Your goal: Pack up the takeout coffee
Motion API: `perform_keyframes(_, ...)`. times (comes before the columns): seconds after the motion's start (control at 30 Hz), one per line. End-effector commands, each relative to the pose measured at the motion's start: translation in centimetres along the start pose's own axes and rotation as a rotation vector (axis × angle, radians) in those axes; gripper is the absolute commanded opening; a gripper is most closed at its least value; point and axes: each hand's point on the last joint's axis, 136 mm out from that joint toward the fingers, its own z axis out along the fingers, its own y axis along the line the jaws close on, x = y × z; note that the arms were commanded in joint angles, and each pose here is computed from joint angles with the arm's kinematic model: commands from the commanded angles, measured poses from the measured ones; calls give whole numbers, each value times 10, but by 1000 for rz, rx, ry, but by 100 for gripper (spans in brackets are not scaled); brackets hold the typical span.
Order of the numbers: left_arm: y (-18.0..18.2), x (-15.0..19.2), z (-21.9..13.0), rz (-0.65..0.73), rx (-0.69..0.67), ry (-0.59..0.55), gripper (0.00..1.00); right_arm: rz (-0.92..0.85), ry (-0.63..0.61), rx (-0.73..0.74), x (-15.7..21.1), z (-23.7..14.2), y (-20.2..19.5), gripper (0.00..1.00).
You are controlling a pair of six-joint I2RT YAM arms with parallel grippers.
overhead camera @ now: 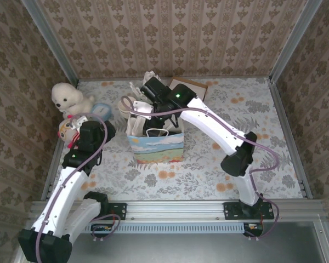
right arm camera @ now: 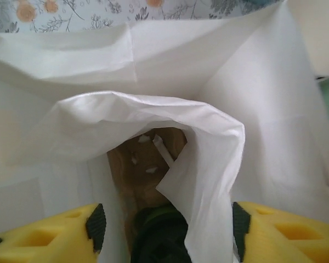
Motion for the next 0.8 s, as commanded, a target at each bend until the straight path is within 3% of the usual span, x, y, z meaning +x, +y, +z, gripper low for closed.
perform_keyframes(0.0, 9, 4, 11, -115, -35, -12, 100, 43, -196, 136, -32, -58, -14, 73)
perform_keyframes(0.07, 16, 11, 17, -135, -73, 6, 100, 110, -266, 201, -41, -73, -24, 83)
perform_keyframes(0.13, 20, 22, 24, -153, -89, 44, 100, 201, -341, 281, -48, -90, -37, 100)
perform_keyframes(0.23, 18, 42, 32, -178, -74, 119, 100, 369, -442, 397, -47, -119, -55, 100)
perform_keyframes(0.37, 16, 63, 37, -207, -66, 208, 100, 560, -614, 434, -28, -149, -58, 100)
perform_keyframes(0.5, 17, 84, 40, -250, -66, 283, 100, 1000, -743, 362, 47, -149, -77, 100)
perform_keyframes(0.63, 14, 105, 43, -276, -51, 370, 100, 1378, -692, 380, 143, -125, -80, 100)
perform_keyframes(0.77, 14, 123, 50, -254, -82, 464, 100, 1596, -667, 433, 210, -101, -71, 100)
